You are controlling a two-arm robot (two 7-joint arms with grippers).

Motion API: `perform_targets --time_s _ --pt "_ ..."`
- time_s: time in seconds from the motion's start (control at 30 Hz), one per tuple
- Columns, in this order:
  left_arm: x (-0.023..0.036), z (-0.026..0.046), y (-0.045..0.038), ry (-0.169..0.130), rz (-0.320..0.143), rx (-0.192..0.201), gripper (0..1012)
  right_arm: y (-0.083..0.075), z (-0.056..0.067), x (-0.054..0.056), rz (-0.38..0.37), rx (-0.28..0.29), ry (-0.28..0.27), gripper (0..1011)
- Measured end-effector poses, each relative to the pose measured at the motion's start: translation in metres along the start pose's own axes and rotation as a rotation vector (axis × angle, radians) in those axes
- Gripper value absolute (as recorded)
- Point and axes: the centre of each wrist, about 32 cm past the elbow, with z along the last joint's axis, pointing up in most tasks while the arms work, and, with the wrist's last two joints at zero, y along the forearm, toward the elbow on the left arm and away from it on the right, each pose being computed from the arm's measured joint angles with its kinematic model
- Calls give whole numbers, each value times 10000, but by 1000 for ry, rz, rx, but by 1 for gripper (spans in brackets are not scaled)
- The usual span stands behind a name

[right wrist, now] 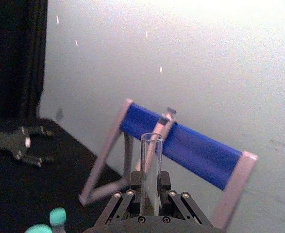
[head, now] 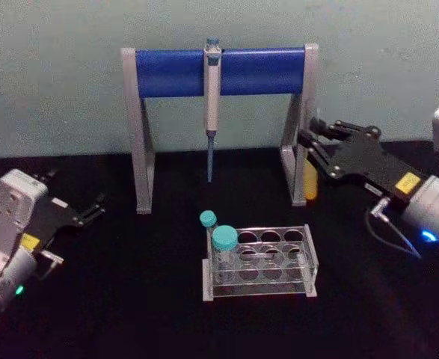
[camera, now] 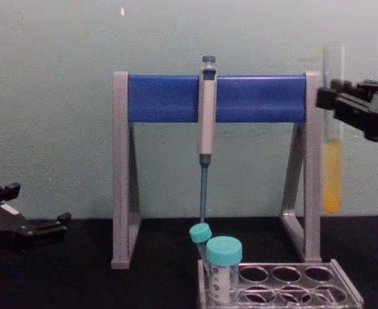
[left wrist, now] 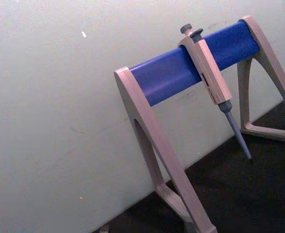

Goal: Pick up the test tube from the test tube rack, shake it, then place it back into the test tube rack.

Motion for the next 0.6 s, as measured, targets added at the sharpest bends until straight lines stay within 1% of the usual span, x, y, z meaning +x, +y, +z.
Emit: perform_targets --time_s 0.03,0.07,0.17,0.2,0.27,0.3,0.33,0.37,0.4,0.47,0.5,0.57,0.6 --pt "0 0 0 0 0 0 1001 23 -15 -2 4 11 10 230" --pt "0 0 0 0 0 0 1001 63 -46 -1 14 28 34 230" --pt "0 0 0 0 0 0 1001 106 -74 -4 37 52 73 230" --pt "0 0 0 0 0 0 1001 127 -95 -1 55 67 104 230" --pt "0 0 0 0 0 0 1001 136 -116 11 77 79 142 230" --pt "0 0 0 0 0 0 1001 143 -126 26 102 88 178 230" --pt "0 0 0 0 0 0 1001 143 -130 35 118 90 198 230" --pt "0 0 0 0 0 0 1001 142 -134 43 132 90 216 230" --pt "0 0 0 0 0 0 1002 135 -136 63 157 85 247 230" --pt "0 0 0 0 0 0 1001 121 -135 80 182 73 274 230" --pt "0 0 0 0 0 0 1001 97 -121 98 202 57 290 230" --pt "0 0 0 0 0 0 1001 73 -102 112 217 43 298 230" --pt "0 0 0 0 0 0 1001 29 -80 122 229 24 302 230"
